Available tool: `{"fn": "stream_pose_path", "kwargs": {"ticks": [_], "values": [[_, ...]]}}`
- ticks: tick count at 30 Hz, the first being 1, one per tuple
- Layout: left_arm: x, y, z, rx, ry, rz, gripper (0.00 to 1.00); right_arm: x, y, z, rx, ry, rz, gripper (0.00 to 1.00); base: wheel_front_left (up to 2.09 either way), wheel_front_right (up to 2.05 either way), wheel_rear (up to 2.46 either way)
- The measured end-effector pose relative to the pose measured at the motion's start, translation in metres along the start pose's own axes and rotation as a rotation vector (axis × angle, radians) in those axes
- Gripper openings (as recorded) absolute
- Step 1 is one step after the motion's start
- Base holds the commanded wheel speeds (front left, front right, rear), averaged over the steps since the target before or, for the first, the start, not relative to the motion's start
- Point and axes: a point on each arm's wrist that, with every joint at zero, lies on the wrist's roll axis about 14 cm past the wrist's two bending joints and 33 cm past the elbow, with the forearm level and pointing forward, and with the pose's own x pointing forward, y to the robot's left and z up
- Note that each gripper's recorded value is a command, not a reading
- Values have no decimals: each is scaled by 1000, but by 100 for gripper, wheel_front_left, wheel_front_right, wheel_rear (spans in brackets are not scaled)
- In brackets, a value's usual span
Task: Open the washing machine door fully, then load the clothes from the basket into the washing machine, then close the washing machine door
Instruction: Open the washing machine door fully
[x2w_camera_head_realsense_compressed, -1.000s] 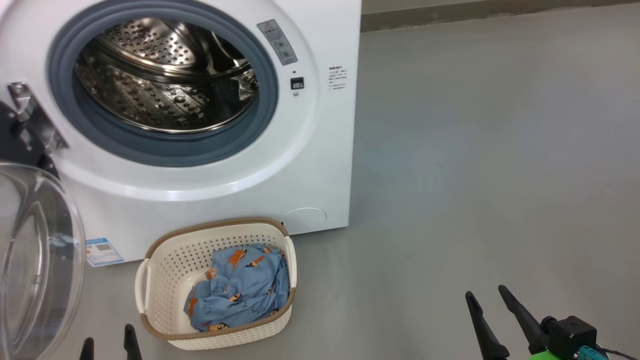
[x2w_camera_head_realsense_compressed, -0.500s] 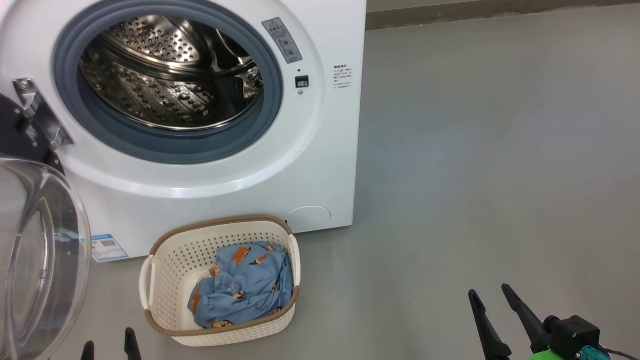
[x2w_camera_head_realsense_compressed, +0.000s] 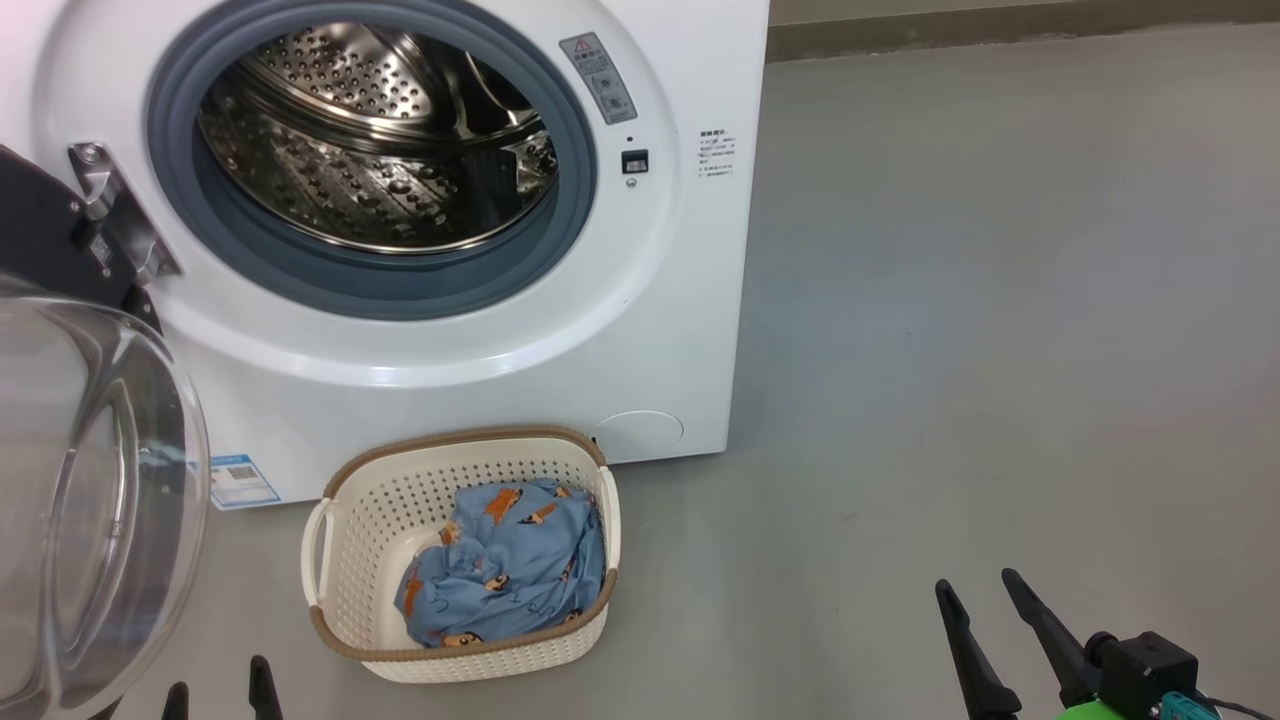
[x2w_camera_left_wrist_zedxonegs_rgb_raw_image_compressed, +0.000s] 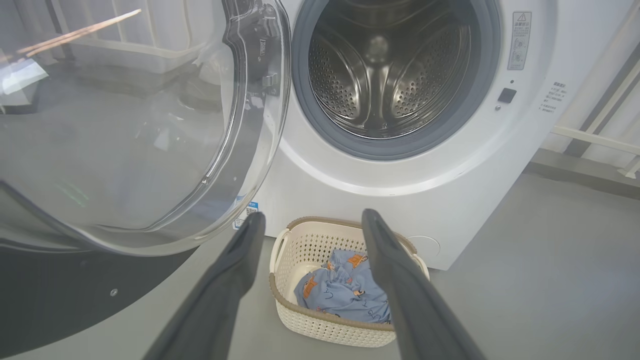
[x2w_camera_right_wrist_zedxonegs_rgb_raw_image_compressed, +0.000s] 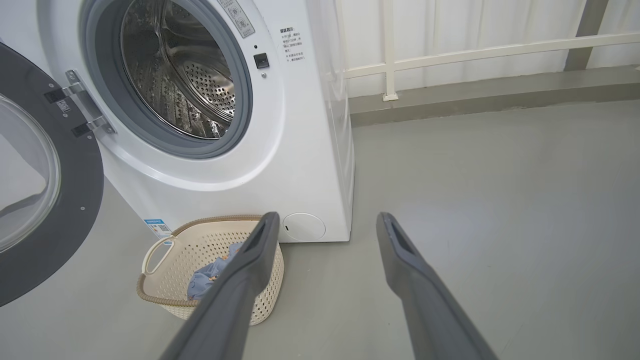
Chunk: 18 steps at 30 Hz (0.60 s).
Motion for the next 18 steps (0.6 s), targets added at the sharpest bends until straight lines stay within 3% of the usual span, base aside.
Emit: {"fn": "stream_pose_path", "kwargs": {"ticks": [18], "values": [[-1, 5, 0, 2, -1, 18, 100, 2, 3, -3, 1, 8, 10, 100, 0, 0, 0]]}}
